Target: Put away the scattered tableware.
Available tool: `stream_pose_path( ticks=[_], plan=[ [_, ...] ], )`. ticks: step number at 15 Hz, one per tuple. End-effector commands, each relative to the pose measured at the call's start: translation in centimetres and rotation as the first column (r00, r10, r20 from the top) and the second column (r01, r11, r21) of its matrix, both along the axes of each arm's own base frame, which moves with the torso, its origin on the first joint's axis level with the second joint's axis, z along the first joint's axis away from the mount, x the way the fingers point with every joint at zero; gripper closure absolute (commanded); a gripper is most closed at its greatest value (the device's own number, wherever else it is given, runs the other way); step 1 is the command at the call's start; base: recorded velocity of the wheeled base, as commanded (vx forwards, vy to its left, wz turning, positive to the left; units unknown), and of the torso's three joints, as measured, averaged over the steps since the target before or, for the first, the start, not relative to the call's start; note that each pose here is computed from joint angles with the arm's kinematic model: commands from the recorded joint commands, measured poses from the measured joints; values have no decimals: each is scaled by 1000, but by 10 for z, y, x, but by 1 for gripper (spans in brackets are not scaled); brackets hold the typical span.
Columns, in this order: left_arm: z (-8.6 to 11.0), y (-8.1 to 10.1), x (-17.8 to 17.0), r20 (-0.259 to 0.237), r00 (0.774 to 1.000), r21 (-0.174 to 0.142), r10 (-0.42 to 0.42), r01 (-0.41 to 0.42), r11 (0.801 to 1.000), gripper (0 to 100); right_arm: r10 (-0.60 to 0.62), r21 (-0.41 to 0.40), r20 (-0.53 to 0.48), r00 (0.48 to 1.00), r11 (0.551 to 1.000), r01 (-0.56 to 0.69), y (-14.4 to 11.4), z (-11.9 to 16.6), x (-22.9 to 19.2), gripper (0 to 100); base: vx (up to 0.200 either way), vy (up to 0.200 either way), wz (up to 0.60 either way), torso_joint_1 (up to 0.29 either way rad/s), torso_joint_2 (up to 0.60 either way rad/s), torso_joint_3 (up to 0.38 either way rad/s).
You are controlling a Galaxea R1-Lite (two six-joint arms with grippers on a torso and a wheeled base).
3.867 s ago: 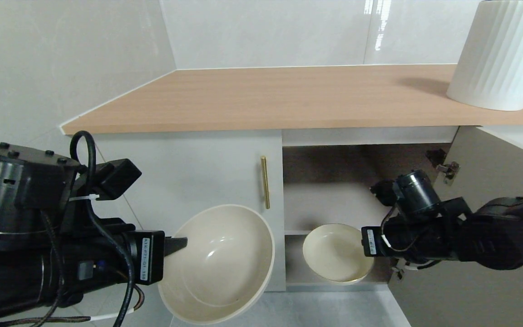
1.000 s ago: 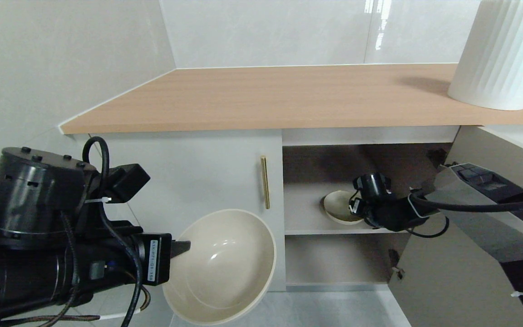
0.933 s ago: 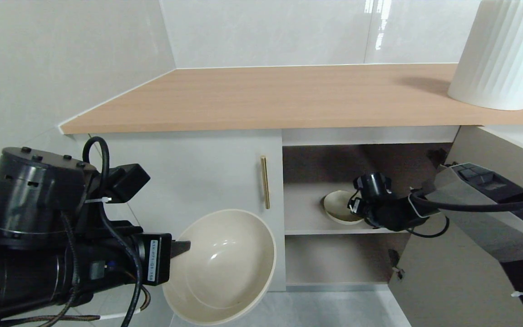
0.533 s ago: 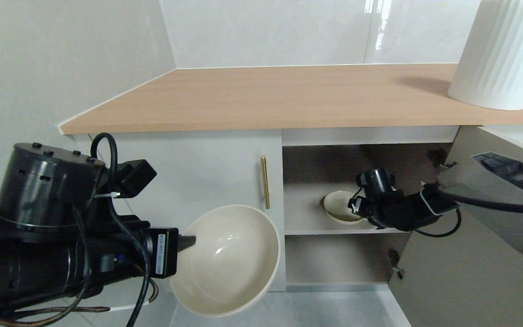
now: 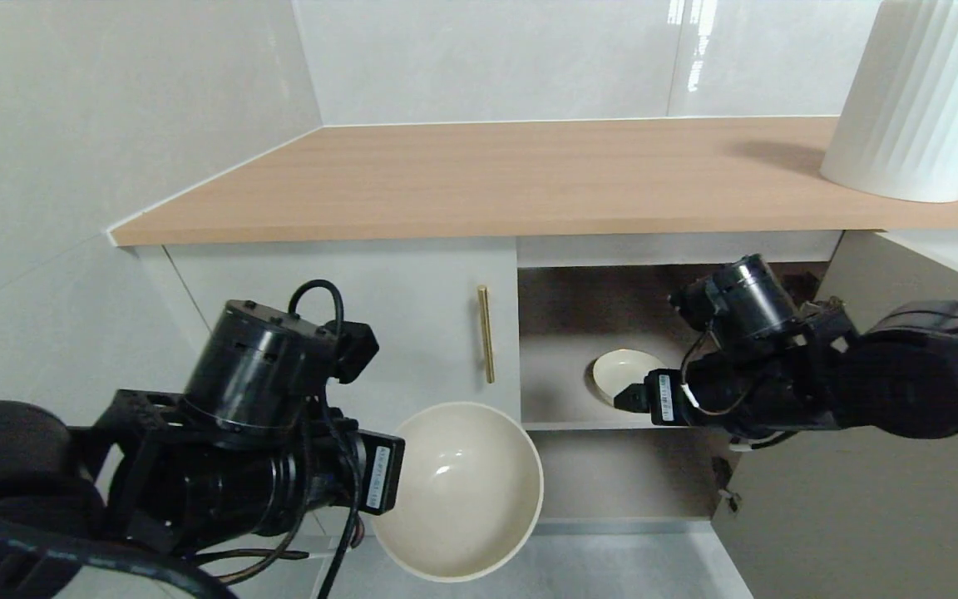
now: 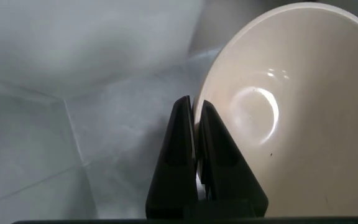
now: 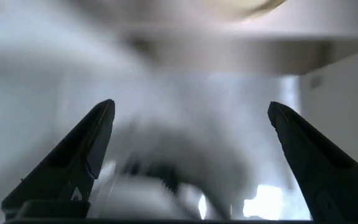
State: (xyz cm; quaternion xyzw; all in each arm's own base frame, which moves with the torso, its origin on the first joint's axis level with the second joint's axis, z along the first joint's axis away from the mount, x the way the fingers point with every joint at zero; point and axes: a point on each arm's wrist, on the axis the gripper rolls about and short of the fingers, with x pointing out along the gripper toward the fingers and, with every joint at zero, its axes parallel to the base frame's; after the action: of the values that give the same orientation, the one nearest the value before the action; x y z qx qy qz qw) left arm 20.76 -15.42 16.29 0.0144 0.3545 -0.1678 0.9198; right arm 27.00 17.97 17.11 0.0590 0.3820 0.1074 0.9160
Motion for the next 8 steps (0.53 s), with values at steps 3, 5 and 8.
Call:
stream_pose_path(
  ticks=[3,5,8],
  plan=[
    [-20,-38,1,-26,996,49,-80,81,995,100,202,89,39,979,975,-205,7,48,-63,0,0,0,0,0,0,0],
    [-24,-45,-2,-28,996,67,-86,87,994,100,237,71,7,971,969,-237,20,37,-65,0,0,0,0,0,0,0],
    [-26,-49,-4,-35,995,64,-92,94,994,100,264,22,-56,963,964,-264,38,14,-65,0,0,0,0,0,0,0]
  ],
)
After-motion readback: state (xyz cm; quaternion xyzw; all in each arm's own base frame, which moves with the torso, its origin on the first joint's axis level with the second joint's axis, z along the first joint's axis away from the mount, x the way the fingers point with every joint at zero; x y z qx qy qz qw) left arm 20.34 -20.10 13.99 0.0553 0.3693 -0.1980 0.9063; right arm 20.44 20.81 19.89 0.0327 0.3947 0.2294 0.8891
